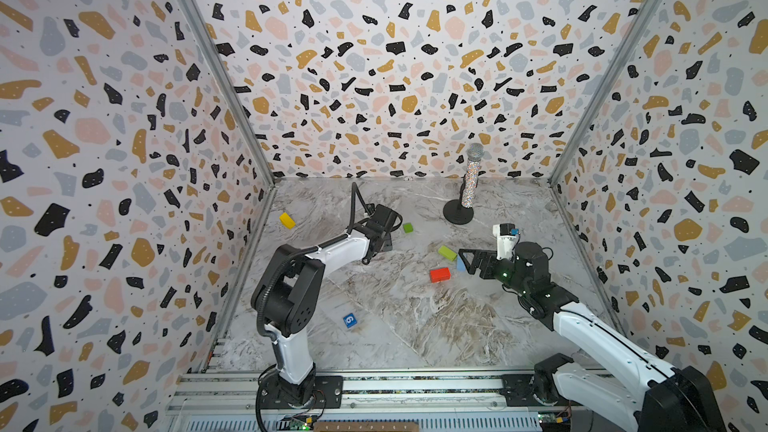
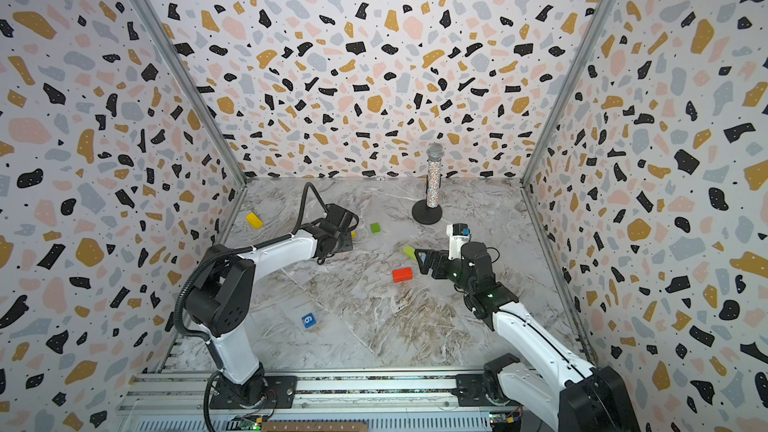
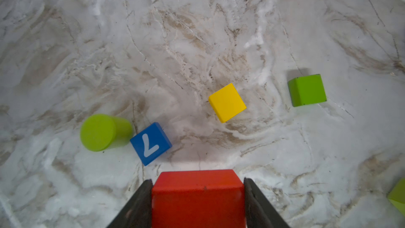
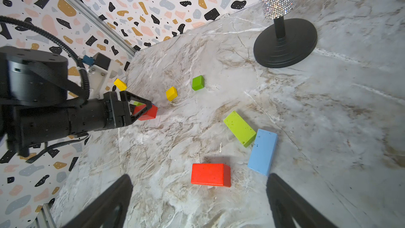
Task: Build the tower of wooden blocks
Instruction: 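Lift the red brick with the left gripper, then carry the red brick with the left gripper over the other red brick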
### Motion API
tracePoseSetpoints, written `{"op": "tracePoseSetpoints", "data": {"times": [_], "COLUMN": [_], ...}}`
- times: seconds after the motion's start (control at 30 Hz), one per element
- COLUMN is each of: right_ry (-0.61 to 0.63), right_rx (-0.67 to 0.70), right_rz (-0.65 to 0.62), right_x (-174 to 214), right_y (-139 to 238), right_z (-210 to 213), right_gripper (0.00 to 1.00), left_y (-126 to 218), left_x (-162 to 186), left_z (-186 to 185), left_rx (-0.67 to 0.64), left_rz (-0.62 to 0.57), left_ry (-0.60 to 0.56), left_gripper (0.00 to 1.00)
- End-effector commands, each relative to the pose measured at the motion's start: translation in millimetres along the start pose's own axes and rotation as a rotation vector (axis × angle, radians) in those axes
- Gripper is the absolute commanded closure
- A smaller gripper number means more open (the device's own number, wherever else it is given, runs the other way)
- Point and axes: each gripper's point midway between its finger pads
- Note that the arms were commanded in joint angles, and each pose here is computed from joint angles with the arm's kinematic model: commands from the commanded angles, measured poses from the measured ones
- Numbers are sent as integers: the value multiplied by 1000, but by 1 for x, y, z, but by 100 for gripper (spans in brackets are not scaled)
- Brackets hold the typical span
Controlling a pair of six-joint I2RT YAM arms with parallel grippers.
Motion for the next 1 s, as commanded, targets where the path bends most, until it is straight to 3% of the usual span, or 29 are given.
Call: {"op": "tracePoseSetpoints", "data": {"times": [0.0, 0.67, 0.97], "right_ry": [13, -23, -58], "right_rx": [47, 167, 185], "right_rz": [14, 24, 36], "right_x": [-4, -10, -3], "right_y": [0, 7, 2], "right_z": [-7, -45, -60], "right_gripper": [3, 2, 1], "left_y": [13, 95, 113], "left_x": [8, 57, 91], "left_z": [4, 10, -14], "left_rx": [1, 81, 135], "left_rz": [5, -21, 4], "left_ry": [-5, 32, 57], "left_gripper": [56, 55, 56]}}
Point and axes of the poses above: each gripper's point midway between its finger pads, its own y axis back along the fingers, its own z axis along the line the jaws close on, x = y × z, and after that the axes turned 4 degrees about y, right-handed
